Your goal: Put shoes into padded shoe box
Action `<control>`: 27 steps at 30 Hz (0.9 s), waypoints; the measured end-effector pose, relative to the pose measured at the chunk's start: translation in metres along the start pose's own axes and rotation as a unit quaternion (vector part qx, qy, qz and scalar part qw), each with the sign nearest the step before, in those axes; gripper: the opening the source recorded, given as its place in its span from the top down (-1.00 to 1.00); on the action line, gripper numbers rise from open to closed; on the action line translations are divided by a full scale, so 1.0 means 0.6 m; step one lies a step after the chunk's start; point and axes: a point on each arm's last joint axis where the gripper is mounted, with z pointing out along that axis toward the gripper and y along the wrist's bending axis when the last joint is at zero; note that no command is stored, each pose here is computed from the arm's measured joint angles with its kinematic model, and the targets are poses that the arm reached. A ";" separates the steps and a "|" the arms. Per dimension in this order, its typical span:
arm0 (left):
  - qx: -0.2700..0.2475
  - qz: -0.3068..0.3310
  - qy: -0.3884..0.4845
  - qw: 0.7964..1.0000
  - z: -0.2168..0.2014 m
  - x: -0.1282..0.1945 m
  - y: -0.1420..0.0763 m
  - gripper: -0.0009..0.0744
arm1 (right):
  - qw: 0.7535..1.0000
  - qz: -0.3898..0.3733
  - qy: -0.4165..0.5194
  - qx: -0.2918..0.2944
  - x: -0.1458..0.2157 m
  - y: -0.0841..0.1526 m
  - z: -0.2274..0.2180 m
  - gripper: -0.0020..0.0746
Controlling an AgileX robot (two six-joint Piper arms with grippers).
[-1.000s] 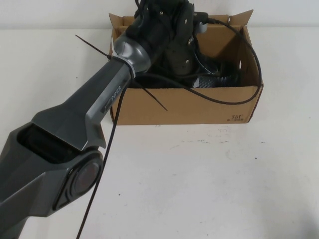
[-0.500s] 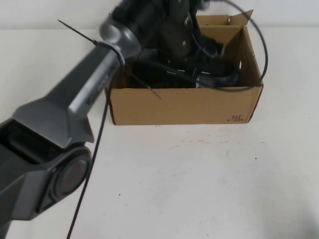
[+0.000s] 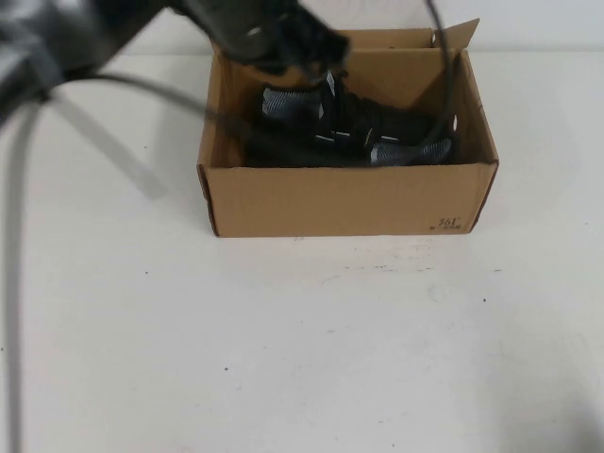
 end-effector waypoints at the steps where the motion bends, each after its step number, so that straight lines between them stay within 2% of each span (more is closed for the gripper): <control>1: -0.001 0.003 -0.007 1.000 -0.015 0.013 0.006 0.96 | 1.000 0.000 0.000 0.000 0.000 0.000 0.000 0.97; 14: 0.017 0.005 -0.146 0.989 -0.214 0.169 0.069 0.98 | 1.000 0.000 0.000 0.000 0.000 0.000 0.000 0.97; 20: 0.017 0.006 -0.139 0.990 -0.226 0.210 0.077 0.98 | 1.000 0.000 0.000 0.000 0.000 0.000 0.000 0.97; 27: 0.006 0.009 -0.100 0.995 -0.210 0.217 0.076 0.98 | 1.000 0.000 0.000 0.000 0.000 0.000 0.000 0.97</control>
